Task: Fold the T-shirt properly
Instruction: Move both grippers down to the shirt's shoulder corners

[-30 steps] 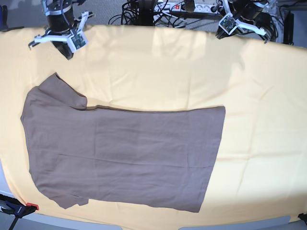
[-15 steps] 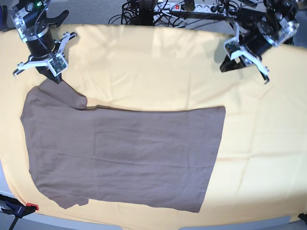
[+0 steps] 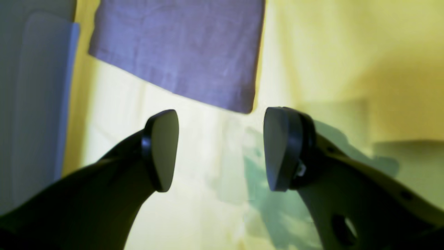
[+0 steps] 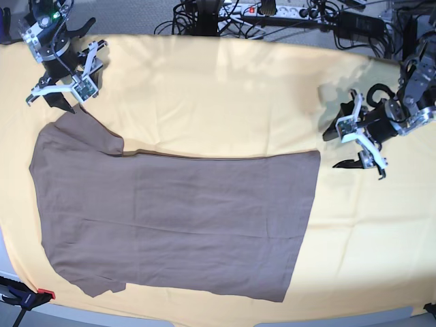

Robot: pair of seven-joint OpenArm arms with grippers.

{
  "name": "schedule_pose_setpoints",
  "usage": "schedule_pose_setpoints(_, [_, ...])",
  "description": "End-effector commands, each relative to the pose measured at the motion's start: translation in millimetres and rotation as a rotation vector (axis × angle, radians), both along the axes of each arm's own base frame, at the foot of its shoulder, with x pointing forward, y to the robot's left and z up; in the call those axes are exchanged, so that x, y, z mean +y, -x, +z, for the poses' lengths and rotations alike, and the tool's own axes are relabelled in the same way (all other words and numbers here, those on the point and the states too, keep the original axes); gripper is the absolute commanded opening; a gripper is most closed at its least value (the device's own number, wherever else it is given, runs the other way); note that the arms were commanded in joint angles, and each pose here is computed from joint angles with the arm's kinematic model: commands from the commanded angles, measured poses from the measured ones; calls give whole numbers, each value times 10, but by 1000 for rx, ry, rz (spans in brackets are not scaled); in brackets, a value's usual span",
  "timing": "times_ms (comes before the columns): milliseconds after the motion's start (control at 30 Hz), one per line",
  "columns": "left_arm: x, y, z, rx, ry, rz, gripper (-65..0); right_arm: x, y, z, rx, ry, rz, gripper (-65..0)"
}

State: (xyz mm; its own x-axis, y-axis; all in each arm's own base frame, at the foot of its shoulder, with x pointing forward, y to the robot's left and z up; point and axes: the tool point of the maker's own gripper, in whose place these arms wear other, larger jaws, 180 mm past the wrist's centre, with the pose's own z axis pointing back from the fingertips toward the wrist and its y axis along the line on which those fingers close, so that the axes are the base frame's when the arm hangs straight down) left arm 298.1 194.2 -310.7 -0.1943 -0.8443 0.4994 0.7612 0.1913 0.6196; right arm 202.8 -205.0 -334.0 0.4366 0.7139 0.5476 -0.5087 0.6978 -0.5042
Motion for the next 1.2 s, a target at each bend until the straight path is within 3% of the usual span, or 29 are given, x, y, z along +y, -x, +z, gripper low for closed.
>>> schedule_pose_setpoints(0, [39, -155, 140, -69, -23, -6, -260, -37, -82, 63, -33, 7, 2, -301])
schedule_pose_setpoints(133, [8, -268, -53, -56, -85, -45, -260, -142, -200, -36, -23, 16, -17, -301])
schedule_pose_setpoints(300, [-200, -309, -341, 2, -78, -80, -260, -148, -285, -134, 5, -29, -15, -301])
schedule_pose_setpoints(633, [-470, -435, -523, -3, -82, -114, -268, -382, -264, -261, 71, 16, 7, -301])
schedule_pose_setpoints(833, [-448, -486, -490, -15, -92, -104, -492, -532, -393, -248, 76, 20, 18, -301])
schedule_pose_setpoints(1033, [-450, -486, -490, -15, -91, -104, -626, -565, -454, -371, 129, -57, 16, -304])
schedule_pose_setpoints(1100, [-444, -485, -495, -13, -93, -101, -650, -547, -472, -386, 141, -75, 29, -361])
schedule_pose_setpoints(1167, [-422, -504, -495, -4, -86, -73, -650, -552, -518, -357, 133, -71, 31, -552])
